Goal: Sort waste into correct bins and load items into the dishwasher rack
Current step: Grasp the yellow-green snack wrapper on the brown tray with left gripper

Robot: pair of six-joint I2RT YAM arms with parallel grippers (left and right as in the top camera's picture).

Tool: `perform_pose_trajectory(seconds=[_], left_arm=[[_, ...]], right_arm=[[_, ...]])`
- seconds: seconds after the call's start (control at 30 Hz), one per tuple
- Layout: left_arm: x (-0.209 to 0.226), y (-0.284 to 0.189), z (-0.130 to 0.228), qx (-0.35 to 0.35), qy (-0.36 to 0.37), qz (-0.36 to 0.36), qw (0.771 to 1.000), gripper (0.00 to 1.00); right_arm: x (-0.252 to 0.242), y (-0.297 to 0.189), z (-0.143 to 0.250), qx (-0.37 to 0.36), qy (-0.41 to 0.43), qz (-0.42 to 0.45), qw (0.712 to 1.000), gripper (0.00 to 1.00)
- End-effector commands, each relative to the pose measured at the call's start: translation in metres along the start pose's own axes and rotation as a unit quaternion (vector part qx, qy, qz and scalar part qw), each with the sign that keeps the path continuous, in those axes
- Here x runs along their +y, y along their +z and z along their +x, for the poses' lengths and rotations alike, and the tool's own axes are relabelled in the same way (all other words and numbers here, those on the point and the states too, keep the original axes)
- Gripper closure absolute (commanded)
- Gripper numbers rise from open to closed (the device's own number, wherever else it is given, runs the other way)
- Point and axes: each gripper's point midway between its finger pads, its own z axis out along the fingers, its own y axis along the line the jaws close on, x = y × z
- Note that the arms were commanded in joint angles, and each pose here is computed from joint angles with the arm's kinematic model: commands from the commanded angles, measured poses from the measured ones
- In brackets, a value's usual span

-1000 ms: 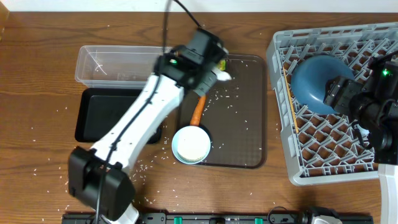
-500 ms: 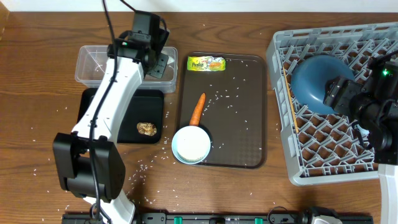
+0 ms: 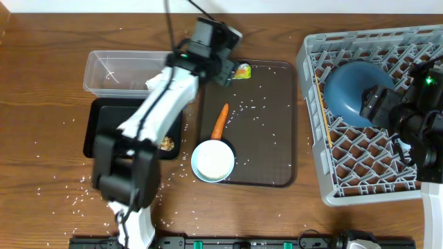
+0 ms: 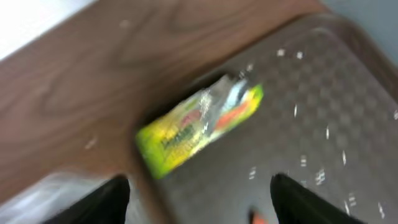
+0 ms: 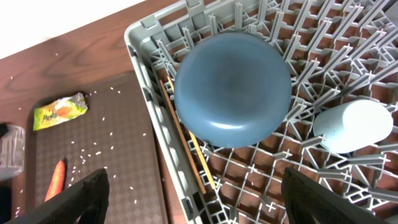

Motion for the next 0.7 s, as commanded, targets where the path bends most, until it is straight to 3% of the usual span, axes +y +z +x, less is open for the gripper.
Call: perform_pose_trajectory(seconds=[0.0,0.3,0.37,0.5,0.67], left_arm=[[-0.014,0.045,0.019,0.02,0.015,0.018,1.0,0.23],[-0.046,0.103,0.024,-0.008,0.033,0.054,0.998,0.18],[-0.045,0.105,0.023,-0.014,0.034,0.053,0.998,0.34],[-0.046,0.102,0.019,-0.018,0.027,0.054,0.998,0.91],[-0.048,0.068,0.01,-0.009,0.02,0.064,0.998,0.94]], right_arm=[[-0.003,0.0,-0.002,-0.003,-0.003,0.004,1.0,0.18],[-0.004,0.0,0.002,0.006,-0.003,0.006,1.0,0.18],[-0.004,0.0,0.004,0.011,-0.003,0.007,1.0,0.18],[-0.005,0.0,0.007,0.016,-0.004,0.009,1.0,0.19],[-0.005,0.0,0.007,0.016,-0.003,0.009,1.0,0.18]])
